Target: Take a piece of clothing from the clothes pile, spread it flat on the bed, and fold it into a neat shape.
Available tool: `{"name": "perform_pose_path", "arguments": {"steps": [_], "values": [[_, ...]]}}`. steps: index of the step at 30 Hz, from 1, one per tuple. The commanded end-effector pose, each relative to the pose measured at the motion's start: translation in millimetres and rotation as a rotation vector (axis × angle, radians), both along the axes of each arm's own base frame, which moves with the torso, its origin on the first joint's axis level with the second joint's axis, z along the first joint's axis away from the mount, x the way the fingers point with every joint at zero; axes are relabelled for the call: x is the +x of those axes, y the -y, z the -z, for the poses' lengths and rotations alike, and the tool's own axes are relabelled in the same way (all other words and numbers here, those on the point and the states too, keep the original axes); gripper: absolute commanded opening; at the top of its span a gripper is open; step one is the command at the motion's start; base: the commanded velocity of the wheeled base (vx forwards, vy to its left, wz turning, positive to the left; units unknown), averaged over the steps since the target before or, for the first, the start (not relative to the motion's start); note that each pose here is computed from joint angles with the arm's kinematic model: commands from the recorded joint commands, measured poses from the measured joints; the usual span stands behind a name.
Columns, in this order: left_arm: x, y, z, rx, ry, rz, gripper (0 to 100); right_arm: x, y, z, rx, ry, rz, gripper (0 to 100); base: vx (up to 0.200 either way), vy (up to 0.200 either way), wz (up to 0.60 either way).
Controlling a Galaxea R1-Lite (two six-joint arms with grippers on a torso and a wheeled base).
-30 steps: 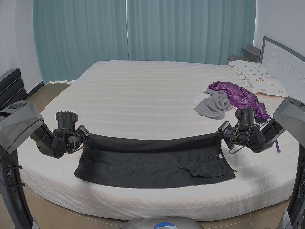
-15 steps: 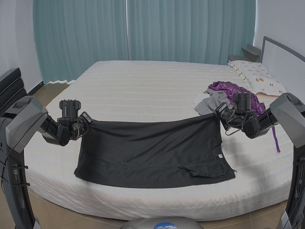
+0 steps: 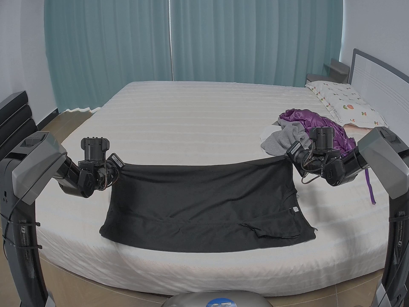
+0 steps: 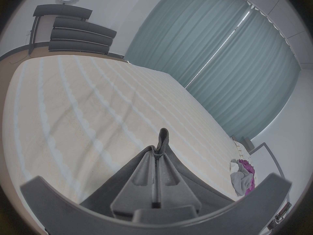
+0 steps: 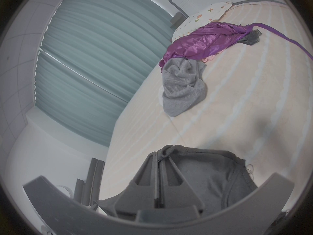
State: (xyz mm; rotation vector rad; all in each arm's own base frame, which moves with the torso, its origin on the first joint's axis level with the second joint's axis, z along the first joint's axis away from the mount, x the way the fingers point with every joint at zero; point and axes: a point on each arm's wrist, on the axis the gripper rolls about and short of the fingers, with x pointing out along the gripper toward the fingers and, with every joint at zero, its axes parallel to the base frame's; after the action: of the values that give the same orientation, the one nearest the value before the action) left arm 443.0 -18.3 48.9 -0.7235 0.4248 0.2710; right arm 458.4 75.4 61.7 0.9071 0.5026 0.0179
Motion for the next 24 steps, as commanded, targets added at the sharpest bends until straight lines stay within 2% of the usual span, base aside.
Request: {"name": "perform_pose_path", "arguments": {"steps": [1,4,8,14,17,24], "values": [[-9.0,-2.0,-2.3,0.001,-0.015,-0.004,0,-6.7,0.1,7.5,-0.039,-0.051,-0.019,0,0.000,0.000,0.00],[-14.9,-4.1,-12.7,-0.002,-0.001,-0.003,0,-7.0,0.8,8.8,-0.037,-0.055,-0.019,0,0.000,0.000,0.00],[-16.6,-4.8,-13.5,-0.001,-0.003,-0.004,0,-4.5,1.9,8.6,-0.036,-0.043,-0.014,0,0.000,0.000,0.00],[-12.6,-4.6,3.9,-0.003,-0.033,-0.004,0,0.4,1.1,5.1,-0.025,0.016,-0.014,0,0.000,0.000,0.00],[-1.8,-4.3,14.7,-0.003,-0.034,-0.006,0,7.4,-0.7,13.8,-0.023,0.033,-0.014,0,0.000,0.000,0.00],[5.1,-3.4,15.4,-0.020,-0.017,-0.017,0,12.6,-0.8,21.5,-0.026,0.024,-0.013,0,0.000,0.000,0.00]]}}
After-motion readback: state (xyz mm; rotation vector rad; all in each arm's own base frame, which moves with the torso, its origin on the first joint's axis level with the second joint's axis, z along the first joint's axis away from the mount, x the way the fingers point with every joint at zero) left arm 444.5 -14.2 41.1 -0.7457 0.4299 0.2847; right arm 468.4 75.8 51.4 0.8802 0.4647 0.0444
